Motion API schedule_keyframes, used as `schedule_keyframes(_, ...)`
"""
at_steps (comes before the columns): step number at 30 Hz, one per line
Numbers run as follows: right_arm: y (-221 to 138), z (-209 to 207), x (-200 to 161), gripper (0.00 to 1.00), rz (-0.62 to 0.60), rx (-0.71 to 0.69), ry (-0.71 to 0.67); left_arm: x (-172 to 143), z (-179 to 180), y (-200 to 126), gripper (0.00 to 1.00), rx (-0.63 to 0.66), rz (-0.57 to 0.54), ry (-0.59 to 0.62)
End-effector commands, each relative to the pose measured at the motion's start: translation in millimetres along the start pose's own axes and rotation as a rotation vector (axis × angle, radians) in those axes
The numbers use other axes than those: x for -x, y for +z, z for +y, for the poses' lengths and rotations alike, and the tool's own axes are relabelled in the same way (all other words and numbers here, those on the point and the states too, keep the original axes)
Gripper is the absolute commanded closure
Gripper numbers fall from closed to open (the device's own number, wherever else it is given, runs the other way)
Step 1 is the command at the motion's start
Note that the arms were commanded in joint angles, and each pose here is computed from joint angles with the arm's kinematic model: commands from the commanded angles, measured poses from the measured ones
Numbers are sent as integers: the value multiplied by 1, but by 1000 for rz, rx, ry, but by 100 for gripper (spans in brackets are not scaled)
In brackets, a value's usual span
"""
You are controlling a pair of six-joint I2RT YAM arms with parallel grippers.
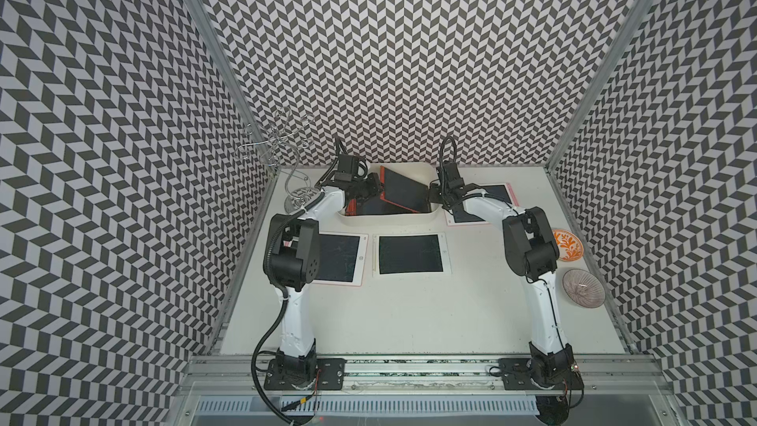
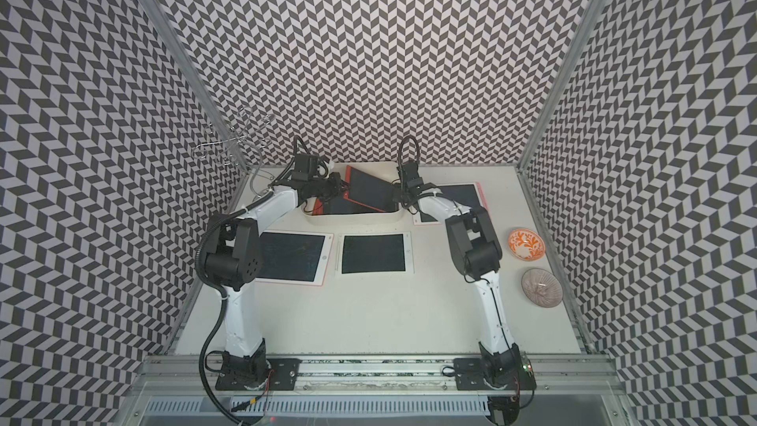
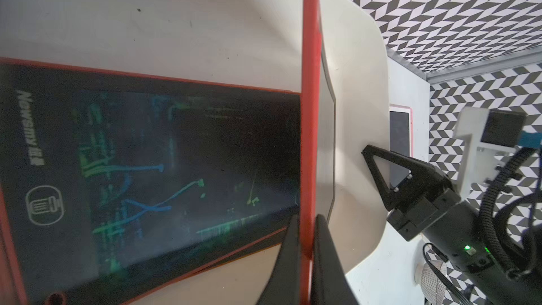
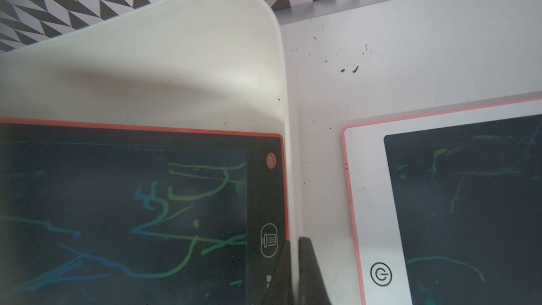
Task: Take out the writing tablet from the storage box
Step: Pick up the writing tablet from the storage box.
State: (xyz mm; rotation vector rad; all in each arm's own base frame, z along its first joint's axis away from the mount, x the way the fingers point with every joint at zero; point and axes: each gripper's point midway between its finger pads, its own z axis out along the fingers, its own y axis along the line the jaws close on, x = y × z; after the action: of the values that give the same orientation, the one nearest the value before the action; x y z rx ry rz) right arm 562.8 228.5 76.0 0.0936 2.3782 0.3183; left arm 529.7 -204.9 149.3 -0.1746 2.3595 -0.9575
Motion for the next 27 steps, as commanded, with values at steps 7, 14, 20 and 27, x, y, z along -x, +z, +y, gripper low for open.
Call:
schedule_keyframes(7, -6, 15, -11, 100, 39, 50, 18, 7, -23, -21, 100, -41, -27, 28)
schedule_keyframes(14, -15, 19, 2, 99, 17, 49, 18, 18, -36, -36, 100, -63, -60, 38)
schedule_keyframes(20, -32, 22, 22, 67, -29, 52, 20, 22, -44, -46, 100, -77, -77, 48)
schedule_keyframes(27, -59, 24, 46, 19, -94, 42, 30, 30, -57, -64, 100, -94, -109, 63)
